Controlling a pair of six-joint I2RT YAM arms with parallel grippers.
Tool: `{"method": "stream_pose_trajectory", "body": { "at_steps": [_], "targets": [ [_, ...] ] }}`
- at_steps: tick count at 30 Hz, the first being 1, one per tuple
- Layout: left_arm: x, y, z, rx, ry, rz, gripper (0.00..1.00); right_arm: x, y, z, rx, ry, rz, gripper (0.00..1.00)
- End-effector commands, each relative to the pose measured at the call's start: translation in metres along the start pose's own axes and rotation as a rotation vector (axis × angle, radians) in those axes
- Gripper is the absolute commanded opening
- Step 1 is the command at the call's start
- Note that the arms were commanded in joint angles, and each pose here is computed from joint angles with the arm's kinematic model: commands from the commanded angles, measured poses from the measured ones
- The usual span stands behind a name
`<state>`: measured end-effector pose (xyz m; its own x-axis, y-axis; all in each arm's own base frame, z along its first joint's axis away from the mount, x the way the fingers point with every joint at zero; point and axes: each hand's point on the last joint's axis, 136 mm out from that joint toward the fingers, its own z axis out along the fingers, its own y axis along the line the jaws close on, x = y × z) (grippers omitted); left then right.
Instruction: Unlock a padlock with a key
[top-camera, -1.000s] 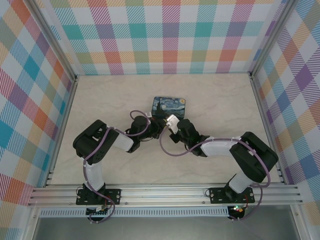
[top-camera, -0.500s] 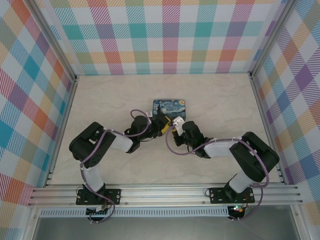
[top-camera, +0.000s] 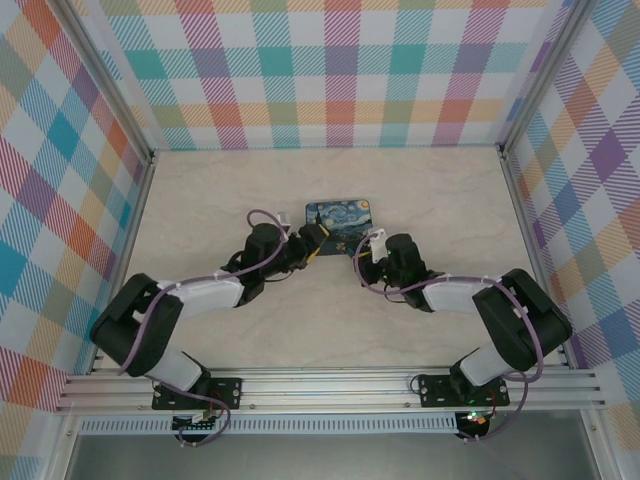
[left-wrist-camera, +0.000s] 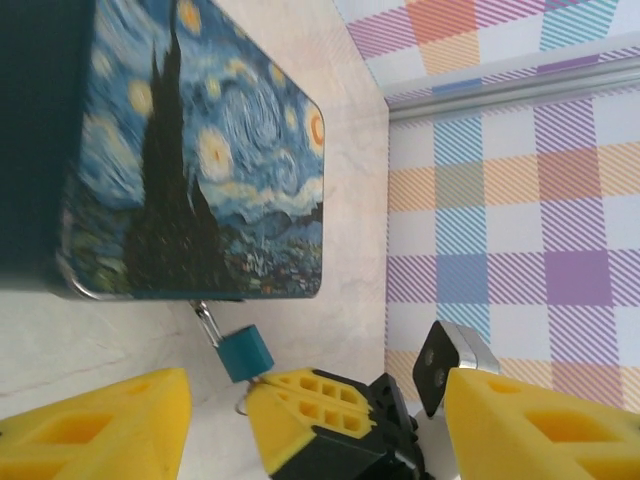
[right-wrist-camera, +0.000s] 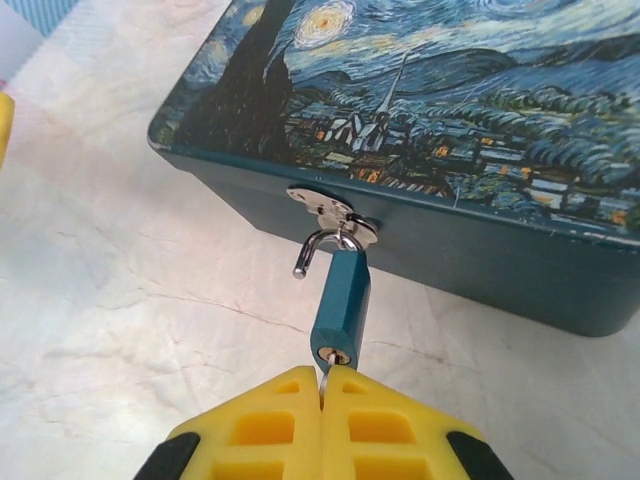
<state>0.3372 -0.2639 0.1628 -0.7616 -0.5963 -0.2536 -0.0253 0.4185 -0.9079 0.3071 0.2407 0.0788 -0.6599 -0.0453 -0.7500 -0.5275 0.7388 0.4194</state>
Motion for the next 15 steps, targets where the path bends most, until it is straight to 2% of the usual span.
{"method": "stream_pose_trajectory", "body": {
  "at_steps": [1, 9, 15],
  "targets": [
    [-0.009, 0.018, -0.014, -0.124, -0.020, 0.078, 0.69, 0.003, 0.014, -0.007, -0.111, 0.031, 0.159, 0.00],
    [-0.056, 0.017, -0.042, -0.261, -0.096, 0.227, 0.84, 0.002, 0.002, -0.008, -0.128, 0.018, 0.435, 0.00],
    [-0.082, 0.027, -0.029, -0.321, -0.026, 0.320, 0.98, 0.005, -0.007, -0.005, -0.136, 0.011, 0.594, 0.00]
  ]
}}
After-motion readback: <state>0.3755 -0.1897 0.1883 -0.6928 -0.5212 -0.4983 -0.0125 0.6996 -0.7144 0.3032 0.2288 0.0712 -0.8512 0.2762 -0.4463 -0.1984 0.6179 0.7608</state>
